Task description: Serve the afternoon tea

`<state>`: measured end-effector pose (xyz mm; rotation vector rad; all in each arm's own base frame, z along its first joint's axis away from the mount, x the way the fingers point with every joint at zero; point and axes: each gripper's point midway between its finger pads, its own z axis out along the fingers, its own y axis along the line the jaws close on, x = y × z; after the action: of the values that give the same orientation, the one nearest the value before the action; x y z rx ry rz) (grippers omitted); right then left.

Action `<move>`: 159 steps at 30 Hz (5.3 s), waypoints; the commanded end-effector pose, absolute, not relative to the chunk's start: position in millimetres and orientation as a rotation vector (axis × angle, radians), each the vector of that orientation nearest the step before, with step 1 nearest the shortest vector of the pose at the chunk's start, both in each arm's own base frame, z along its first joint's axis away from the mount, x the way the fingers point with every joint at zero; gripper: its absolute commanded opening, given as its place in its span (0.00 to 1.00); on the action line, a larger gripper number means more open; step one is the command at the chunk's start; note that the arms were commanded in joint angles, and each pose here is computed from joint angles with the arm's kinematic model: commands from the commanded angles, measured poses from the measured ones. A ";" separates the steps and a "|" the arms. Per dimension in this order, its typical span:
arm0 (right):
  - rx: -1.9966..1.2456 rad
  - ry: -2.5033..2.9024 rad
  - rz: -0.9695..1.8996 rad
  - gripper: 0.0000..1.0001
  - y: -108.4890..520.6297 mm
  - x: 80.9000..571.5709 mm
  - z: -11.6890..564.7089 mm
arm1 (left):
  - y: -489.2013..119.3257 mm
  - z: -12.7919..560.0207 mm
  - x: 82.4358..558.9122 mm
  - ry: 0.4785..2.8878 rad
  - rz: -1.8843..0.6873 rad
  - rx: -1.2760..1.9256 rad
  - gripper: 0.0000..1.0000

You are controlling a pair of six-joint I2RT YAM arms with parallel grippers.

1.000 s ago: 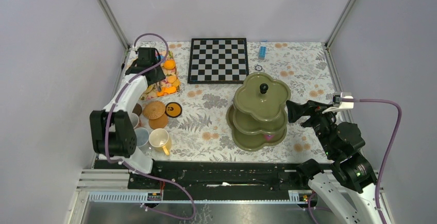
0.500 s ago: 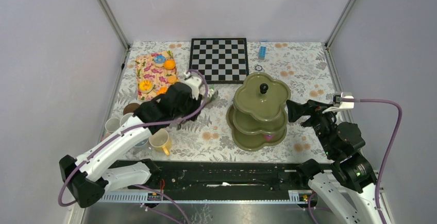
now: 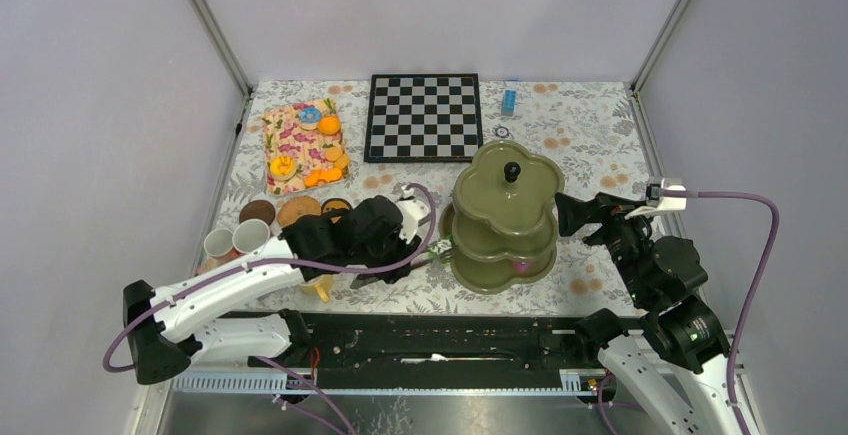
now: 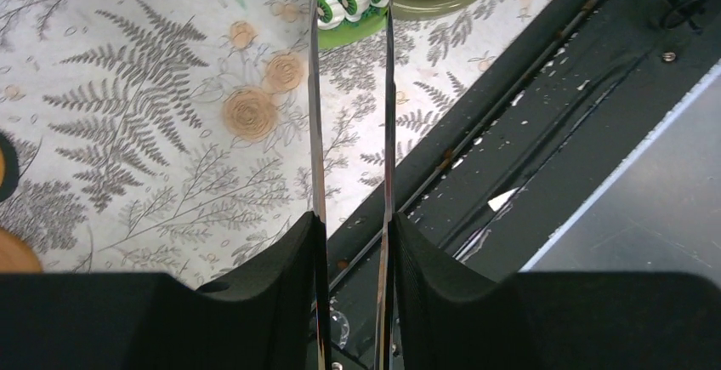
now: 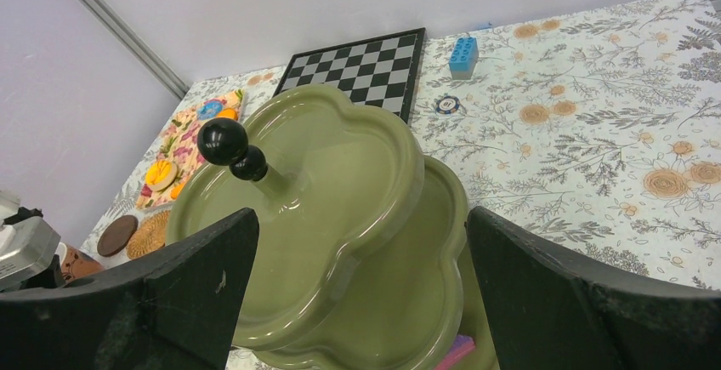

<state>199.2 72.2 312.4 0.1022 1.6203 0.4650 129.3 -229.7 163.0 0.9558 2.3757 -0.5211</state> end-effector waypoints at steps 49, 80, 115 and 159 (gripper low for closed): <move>0.115 1.583 0.480 0.98 70.4 196.3 320.0 | -321.2 124.7 124.9 2.206 -0.681 1.063 0.50; 0.128 1.593 0.497 0.98 74.7 201.2 316.6 | -213.1 178.4 155.1 2.297 -0.315 0.879 0.45; 0.127 1.556 0.405 0.98 61.1 204.5 327.7 | 9.5 245.4 528.3 2.119 0.071 -0.433 0.54; 0.137 1.563 0.397 0.98 59.9 205.9 323.0 | 18.2 124.3 534.1 2.354 0.074 -0.440 0.59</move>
<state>204.6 63.2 312.6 0.1182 1.5978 0.4033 518.8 15.6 121.9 -0.4290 2.4051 0.1019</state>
